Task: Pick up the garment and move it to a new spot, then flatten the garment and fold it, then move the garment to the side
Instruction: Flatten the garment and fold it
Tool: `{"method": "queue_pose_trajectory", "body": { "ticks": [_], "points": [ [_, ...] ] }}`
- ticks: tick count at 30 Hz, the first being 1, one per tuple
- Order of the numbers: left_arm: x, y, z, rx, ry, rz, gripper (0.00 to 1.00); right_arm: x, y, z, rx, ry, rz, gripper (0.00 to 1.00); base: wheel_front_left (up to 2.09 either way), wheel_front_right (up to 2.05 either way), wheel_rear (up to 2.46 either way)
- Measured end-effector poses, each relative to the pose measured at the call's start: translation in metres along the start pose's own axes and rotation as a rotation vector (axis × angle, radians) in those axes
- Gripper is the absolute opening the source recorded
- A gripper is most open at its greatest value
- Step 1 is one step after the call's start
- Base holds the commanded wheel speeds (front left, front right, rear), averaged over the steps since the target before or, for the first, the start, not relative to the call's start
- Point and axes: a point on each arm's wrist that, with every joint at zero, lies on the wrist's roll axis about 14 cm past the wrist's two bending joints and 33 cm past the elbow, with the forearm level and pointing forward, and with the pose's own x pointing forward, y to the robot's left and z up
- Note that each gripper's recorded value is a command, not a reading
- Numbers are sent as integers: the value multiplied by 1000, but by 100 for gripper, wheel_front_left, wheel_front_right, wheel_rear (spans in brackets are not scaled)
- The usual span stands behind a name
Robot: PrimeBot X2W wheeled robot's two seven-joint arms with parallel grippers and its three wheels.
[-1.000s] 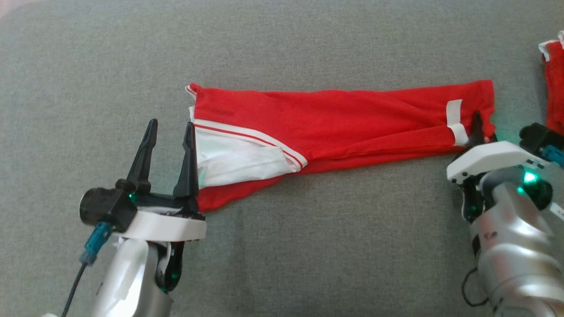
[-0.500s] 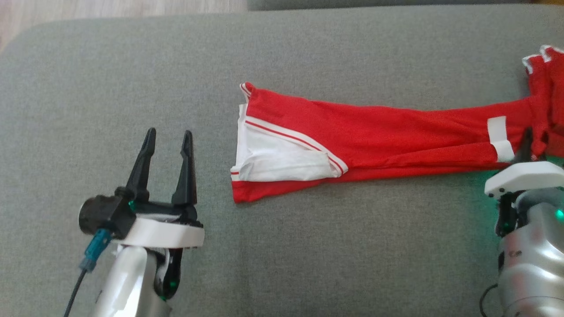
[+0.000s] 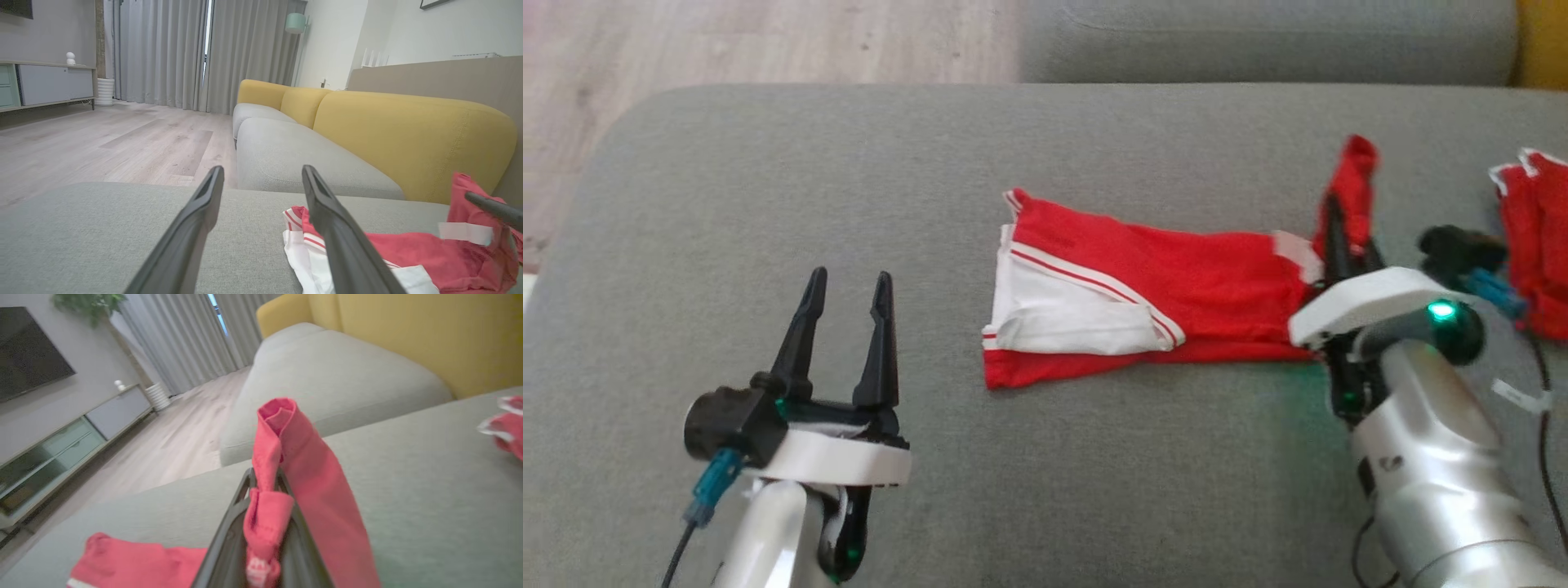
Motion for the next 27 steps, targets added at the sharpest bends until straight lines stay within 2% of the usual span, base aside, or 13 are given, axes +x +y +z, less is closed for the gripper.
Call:
{"method": "queue_pose_trajectory", "body": {
  "ticks": [5,13,18,27],
  "points": [
    [-18,13,4,1,-6,49,100,4,58,-9,-8,25,162,0,0,0,0],
    [-46,40,15,11,-29,148,100,3,122,-39,-11,111,330,0,0,0,0],
    [-62,56,19,20,-36,209,100,-1,149,-66,-15,195,397,0,0,0,0],
    [-78,71,17,19,-25,273,100,-2,177,-92,-14,274,464,0,0,0,0]
  ]
}}
